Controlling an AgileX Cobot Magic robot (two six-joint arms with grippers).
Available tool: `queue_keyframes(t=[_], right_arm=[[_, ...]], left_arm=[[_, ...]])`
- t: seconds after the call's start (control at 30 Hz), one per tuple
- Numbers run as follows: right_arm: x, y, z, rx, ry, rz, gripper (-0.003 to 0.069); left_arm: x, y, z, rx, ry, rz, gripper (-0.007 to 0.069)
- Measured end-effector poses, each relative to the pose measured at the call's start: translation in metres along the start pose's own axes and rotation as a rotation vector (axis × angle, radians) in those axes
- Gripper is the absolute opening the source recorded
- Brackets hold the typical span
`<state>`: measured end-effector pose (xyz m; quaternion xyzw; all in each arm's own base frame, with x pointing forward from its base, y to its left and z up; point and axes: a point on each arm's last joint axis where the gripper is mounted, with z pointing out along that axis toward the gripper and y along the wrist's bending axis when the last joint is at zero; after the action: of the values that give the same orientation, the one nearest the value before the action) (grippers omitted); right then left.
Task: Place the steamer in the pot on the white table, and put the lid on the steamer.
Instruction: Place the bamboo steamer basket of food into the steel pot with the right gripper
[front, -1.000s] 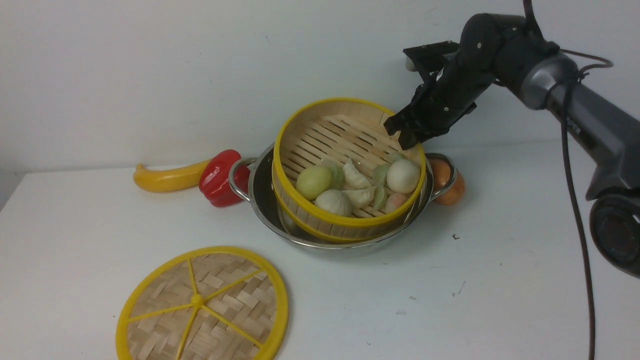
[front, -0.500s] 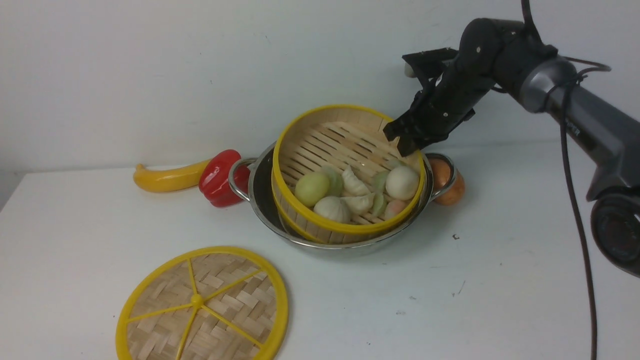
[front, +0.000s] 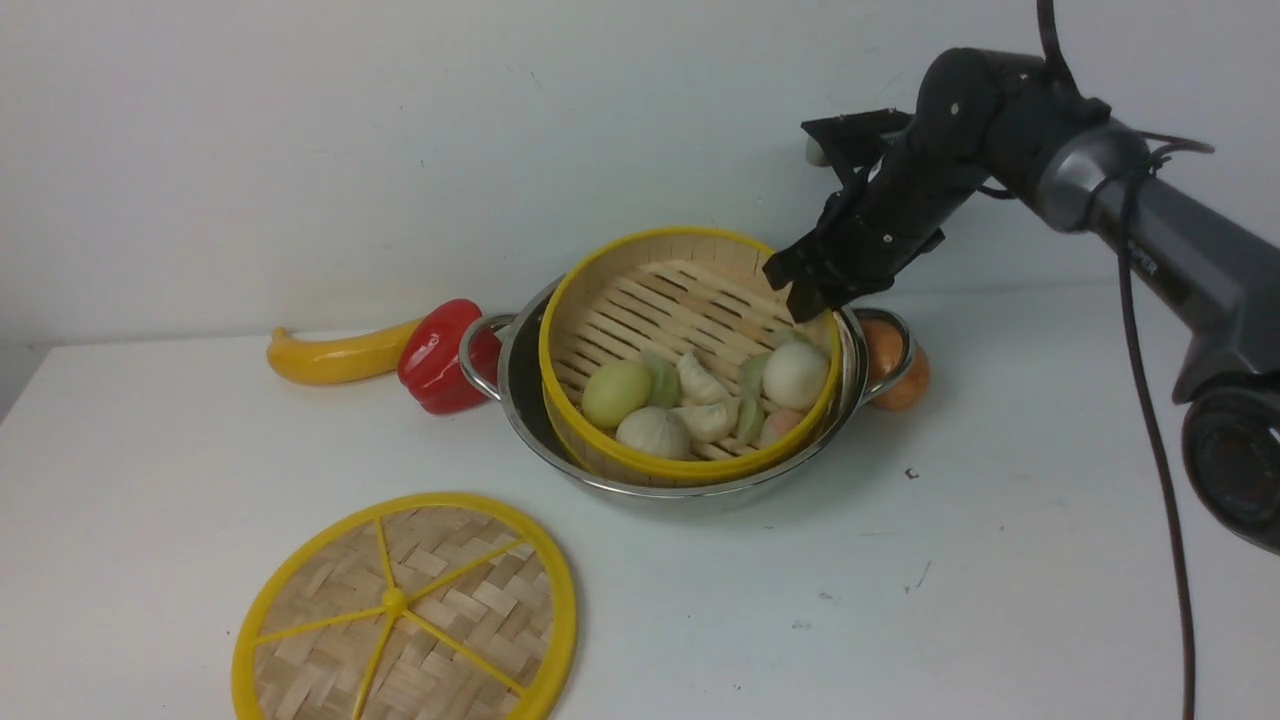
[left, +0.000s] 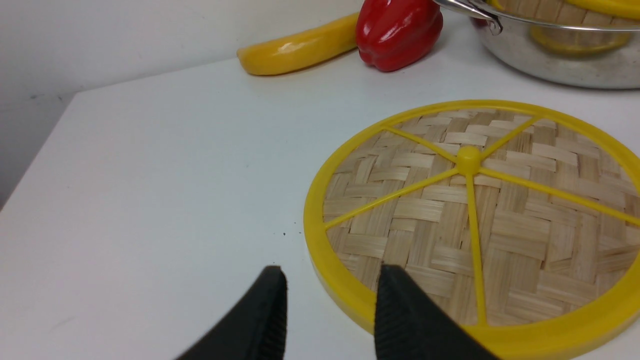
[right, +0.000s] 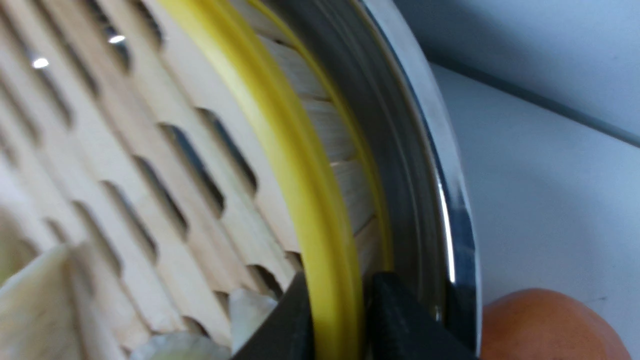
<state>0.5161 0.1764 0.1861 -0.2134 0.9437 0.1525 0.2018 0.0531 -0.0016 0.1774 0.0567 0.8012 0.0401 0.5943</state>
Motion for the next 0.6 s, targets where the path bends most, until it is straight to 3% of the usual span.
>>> queue_keyframes(t=[0.1,0.23,0.33,0.6], right_arm=[[0.000,0.000,0.000,0.000,0.000,0.000,0.0219],[-0.002,0.001,-0.004,0.001,-0.011,-0.004,0.0363],[-0.010,0.003,-0.015,0.005,-0.054,-0.017,0.0414],[-0.051,0.020,-0.098,0.059,-0.358,-0.090,0.0431]], left_arm=[[0.000,0.000,0.000,0.000,0.000,0.000,0.0241],[0.000,0.000,0.000,0.000,0.000,0.000,0.0241],[0.000,0.000,0.000,0.000,0.000,0.000,0.0241],[0.000,0.000,0.000,0.000,0.000,0.000,0.0241]])
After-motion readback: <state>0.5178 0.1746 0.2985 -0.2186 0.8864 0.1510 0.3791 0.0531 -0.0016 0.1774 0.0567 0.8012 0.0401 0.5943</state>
